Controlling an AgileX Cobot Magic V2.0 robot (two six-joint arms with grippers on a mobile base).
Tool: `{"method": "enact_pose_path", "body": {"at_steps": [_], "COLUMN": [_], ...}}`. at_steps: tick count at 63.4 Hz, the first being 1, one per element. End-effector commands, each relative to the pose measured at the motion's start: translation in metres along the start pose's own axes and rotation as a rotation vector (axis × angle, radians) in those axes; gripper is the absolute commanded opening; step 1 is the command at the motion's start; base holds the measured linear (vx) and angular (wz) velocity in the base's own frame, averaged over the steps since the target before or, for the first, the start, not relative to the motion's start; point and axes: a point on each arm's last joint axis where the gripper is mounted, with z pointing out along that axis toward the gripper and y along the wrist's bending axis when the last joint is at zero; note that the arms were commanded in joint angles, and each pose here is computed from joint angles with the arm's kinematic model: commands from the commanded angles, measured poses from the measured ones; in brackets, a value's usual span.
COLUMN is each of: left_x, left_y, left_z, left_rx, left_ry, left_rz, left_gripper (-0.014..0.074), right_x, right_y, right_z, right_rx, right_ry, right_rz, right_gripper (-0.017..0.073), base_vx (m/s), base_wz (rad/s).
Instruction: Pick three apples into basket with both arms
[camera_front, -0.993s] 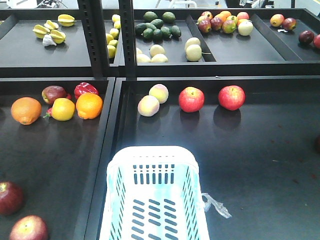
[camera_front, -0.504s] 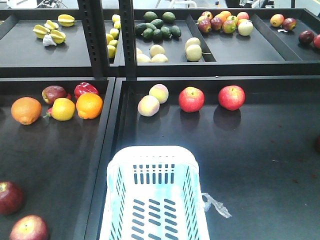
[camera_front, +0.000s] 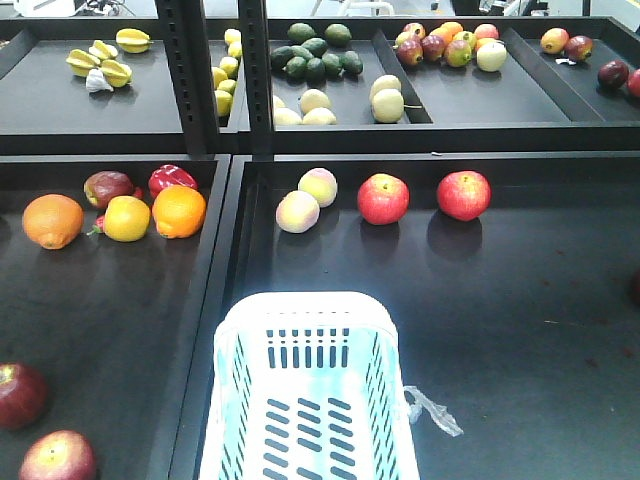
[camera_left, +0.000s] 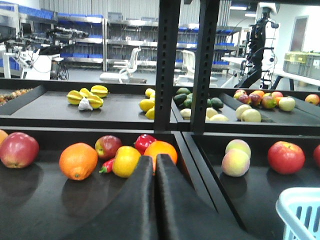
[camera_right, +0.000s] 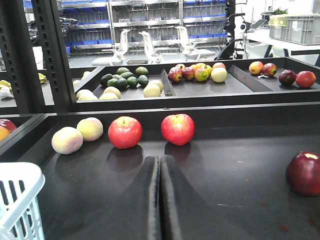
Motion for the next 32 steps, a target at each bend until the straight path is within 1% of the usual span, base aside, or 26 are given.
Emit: {"method": "enact_pose_path", "body": {"at_steps": [1,12,19,22,27,30,32], "left_x": [-0.008,-0.038,-0.067,-0.077,-0.098,-0.106,-0.113], "left_y": [-0.002,-0.004,-0.006,-0.006,-0.008,-0.009,-0.01], "left_z": [-0.001,-0.006,-0.012,-0.013,-0.013,-0.011,-0.009], "left_rx": [0.019,0.015,0.009,0.003,-0.001,-0.007,-0.012], "left_ry": [-0.099,-0.136,-0.156,-0.132,-0.072,-0.013,0.03], "left_rz": [-0.016,-0.017,-0.02,-0.034,-0.079,-0.091,-0.09], "left_gripper": [-0.0006,-0.0006,-0.0006,-0.0006,-0.0006,-0.0006,-0.0006], "right_x": [-0.003,-0.003,-0.003,-0.003,-0.003,-0.003,-0.003], "right_y": [0.0,0.0,0.0,0.0,0.0,0.0,0.0], "right_z": [0.0,0.0,0.0,0.0,0.0,0.0,0.0], "right_rx": [-0.008,-0.008,-0.008,-0.008,-0.008,-0.008,-0.008], "right_ry": [-0.075,-0.075,-0.075,-0.075,-0.075,-0.075,-0.075], "right_rz": [-0.013,-0.013,-0.013,-0.013,-0.013,-0.013,-0.013], "right_gripper": [-0.0009,-0.0009,-0.0009,-0.0009,-0.0009,-0.0009,-0.0009], "base_vx": [0.0,0.0,0.0,0.0,0.0,0.0,0.0], "base_wz": [0.0,0.0,0.0,0.0,0.0,0.0,0.0]}}
